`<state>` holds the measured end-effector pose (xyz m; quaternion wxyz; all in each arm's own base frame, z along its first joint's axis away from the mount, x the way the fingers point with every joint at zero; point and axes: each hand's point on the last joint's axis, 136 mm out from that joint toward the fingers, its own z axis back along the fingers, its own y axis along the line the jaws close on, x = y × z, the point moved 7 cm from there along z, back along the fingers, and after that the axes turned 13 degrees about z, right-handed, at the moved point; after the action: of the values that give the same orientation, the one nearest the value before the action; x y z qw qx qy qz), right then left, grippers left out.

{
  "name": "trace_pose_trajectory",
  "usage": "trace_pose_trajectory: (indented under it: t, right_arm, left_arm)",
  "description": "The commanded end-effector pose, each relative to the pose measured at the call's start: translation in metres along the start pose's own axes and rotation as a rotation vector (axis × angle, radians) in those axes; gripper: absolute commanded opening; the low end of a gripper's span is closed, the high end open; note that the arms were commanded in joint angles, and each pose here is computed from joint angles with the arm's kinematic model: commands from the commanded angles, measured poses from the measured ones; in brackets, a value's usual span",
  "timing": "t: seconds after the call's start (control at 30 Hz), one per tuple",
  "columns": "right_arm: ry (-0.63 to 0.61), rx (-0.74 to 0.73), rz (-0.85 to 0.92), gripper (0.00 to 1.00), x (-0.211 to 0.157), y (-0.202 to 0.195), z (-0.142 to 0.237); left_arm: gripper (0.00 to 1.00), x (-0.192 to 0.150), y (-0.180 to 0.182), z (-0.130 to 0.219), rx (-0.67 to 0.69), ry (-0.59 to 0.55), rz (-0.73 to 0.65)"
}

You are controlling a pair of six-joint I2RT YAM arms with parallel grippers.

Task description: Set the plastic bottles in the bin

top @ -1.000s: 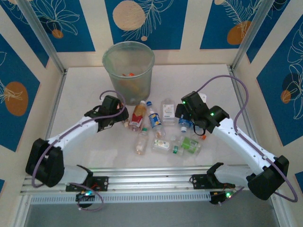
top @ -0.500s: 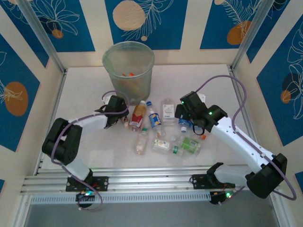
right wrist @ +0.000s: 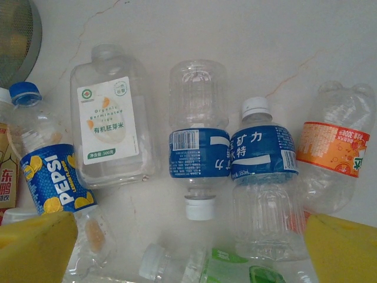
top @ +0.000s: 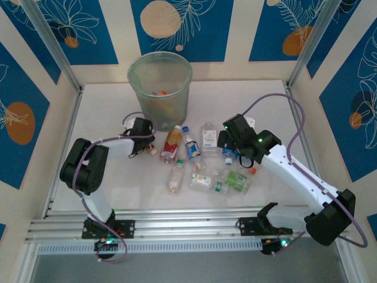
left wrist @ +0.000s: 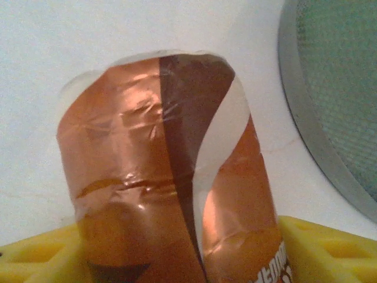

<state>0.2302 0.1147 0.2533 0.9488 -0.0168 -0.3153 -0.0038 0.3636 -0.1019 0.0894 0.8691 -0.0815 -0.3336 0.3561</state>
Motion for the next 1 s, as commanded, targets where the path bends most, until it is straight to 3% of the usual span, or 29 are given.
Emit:
trace_pose_trajectory:
  t: [0.0, 0.13, 0.47, 0.8, 0.97]
  right_arm:
    - [-0.013, -0.004, -0.011, 0.99, 0.005, 0.001, 0.006]
    - [-0.015, -0.006, -0.015, 0.99, 0.005, 0.001, 0.006]
    - [-0.02, -0.001, -0.014, 0.99, 0.004, 0.001, 0.005]
    - [-0.029, 0.017, -0.013, 0.99, 0.004, 0.004, 0.004]
    - [-0.028, 0.021, -0.016, 0.99, 0.003, 0.004, 0.004]
  left_arm:
    - [0.62, 0.01, 0.003, 0.001, 0.028, -0.03, 0.032]
    - [0.53, 0.019, 0.013, 0.012, 0.06, -0.072, 0.044]
    - [0.52, 0.067, 0.011, 0.099, 0.005, -0.251, 0.012]
    - [0.54, 0.144, -0.043, 0.234, -0.293, -0.436, -0.085]
    - [0.55, 0.176, -0.085, 0.28, -0.456, -0.494, -0.138]
